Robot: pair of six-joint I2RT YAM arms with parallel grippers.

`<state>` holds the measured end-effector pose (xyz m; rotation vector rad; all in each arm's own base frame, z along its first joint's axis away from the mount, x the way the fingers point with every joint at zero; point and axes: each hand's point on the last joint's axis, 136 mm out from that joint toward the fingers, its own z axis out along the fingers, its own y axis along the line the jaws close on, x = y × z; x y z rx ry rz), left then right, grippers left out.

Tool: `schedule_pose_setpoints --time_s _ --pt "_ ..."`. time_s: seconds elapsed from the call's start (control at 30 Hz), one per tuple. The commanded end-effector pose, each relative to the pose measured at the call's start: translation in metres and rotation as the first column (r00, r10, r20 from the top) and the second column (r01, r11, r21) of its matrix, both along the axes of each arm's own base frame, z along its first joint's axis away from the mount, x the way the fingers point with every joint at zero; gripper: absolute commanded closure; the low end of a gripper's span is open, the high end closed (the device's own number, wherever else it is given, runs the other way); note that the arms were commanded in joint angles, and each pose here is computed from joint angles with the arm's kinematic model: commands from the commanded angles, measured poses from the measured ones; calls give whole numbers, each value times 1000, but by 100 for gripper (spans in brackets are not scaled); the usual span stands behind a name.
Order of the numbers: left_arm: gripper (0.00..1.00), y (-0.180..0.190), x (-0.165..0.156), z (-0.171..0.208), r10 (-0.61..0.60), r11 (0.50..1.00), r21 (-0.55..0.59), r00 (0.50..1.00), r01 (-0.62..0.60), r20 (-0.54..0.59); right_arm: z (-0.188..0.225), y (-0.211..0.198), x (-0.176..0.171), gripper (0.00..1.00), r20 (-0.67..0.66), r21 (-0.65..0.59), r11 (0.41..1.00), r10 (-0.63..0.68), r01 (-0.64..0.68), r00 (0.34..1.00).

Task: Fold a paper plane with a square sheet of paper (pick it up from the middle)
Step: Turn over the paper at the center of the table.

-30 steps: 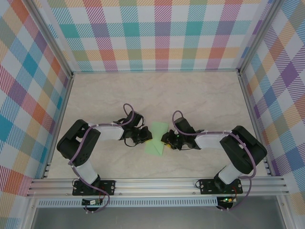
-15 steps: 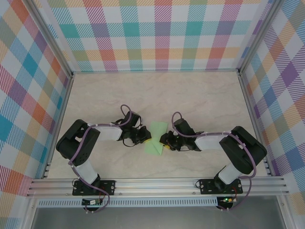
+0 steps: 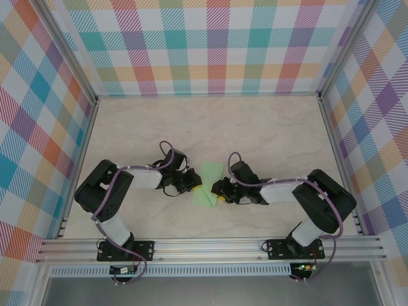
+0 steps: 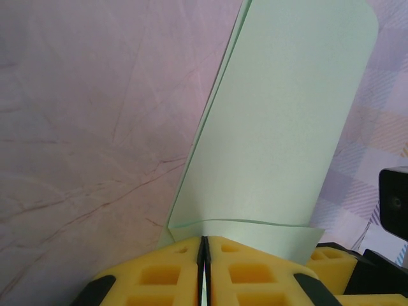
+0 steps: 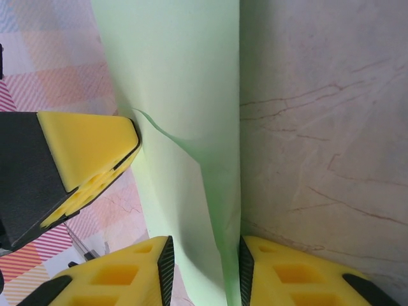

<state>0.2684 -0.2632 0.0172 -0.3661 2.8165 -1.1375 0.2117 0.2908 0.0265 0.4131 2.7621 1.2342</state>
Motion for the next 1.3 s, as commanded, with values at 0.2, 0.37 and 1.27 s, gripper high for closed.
schedule_pose_setpoints --time_s 0.2,0.37,1.27 --pt "88 29 -8 -20 68 993 98 996 -63 -55 14 8 29 66 92 80 997 3 -10 996" --pt "88 27 -6 -18 68 993 97 996 -62 -52 20 11 34 66 125 91 995 21 -33 992" --pt "82 19 5 36 69 998 -10 995 -69 74 33 21 33 92 168 82 985 135 -150 976"
